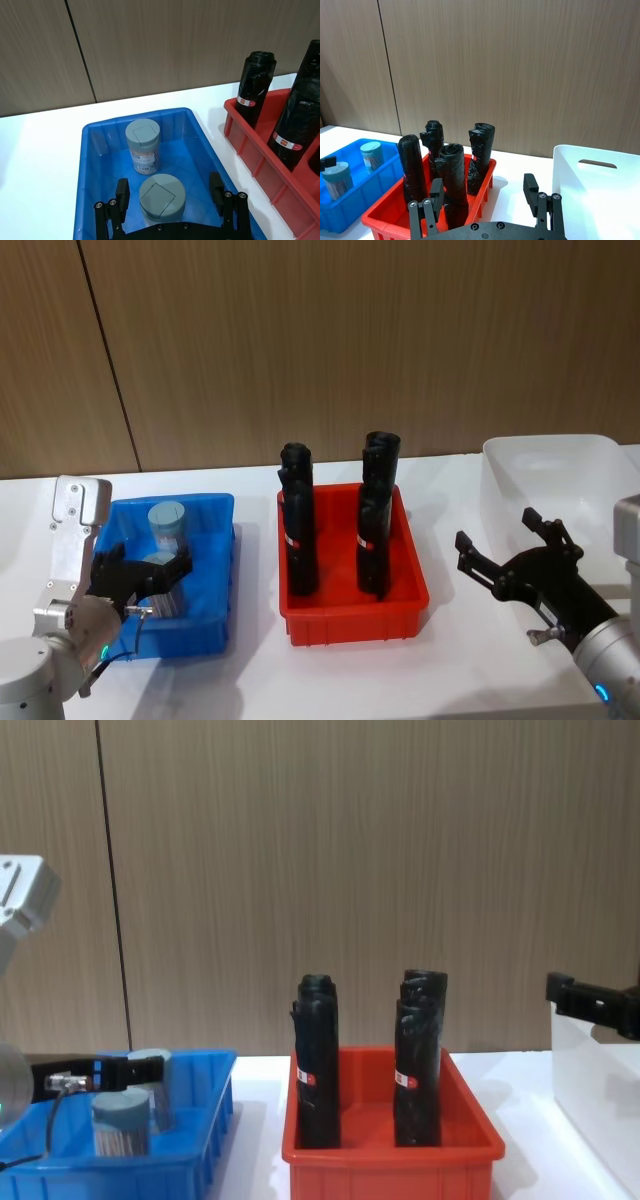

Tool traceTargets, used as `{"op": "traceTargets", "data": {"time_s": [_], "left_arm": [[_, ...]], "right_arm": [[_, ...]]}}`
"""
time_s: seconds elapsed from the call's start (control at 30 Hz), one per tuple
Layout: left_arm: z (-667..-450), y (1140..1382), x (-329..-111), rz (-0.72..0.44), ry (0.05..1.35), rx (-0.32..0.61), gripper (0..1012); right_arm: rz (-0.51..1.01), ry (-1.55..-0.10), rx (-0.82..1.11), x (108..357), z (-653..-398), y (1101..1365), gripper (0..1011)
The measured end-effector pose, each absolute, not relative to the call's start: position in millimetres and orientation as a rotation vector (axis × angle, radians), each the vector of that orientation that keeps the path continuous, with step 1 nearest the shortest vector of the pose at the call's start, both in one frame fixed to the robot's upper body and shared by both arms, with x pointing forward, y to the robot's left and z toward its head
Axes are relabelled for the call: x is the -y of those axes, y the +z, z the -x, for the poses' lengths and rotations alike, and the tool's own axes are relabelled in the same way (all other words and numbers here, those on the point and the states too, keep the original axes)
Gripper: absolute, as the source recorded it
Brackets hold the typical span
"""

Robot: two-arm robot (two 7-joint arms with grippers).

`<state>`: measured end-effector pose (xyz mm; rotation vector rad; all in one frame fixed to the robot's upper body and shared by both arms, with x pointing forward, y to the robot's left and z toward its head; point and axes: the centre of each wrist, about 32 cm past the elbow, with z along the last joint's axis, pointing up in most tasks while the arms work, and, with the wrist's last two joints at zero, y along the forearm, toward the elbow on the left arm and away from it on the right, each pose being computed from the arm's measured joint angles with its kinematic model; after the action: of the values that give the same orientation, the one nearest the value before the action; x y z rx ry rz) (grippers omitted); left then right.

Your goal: Pick the cotton swabs from the blue box and place them into the white box.

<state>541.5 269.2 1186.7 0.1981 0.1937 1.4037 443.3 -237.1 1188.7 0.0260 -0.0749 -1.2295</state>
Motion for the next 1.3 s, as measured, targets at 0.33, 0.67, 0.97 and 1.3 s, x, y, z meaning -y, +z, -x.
{"op": "traceTargets", "data": {"time_s": [0.33, 0.67, 0.97, 1.3], "left_arm": [[-553.9, 1179.9, -273.9, -0.216, 1.385, -0.212, 1004], [-565.3, 1172.9, -278.1, -0.222, 1.365, -0.227, 1004], [-573.2, 1167.5, -279.8, -0.218, 1.349, -0.240, 1004], [-578.5, 1162.9, -280.4, -0.215, 1.335, -0.256, 944]], "right_arm": [[-0.026, -1.229, 0.075, 237.1, -443.3, 1188.7, 1002], [-0.026, -1.230, 0.075, 237.1, -443.3, 1188.7, 1002], [-0.026, -1.230, 0.075, 237.1, -443.3, 1188.7, 1002], [-0.026, -1.230, 0.075, 237.1, -443.3, 1188.7, 1002]]}}
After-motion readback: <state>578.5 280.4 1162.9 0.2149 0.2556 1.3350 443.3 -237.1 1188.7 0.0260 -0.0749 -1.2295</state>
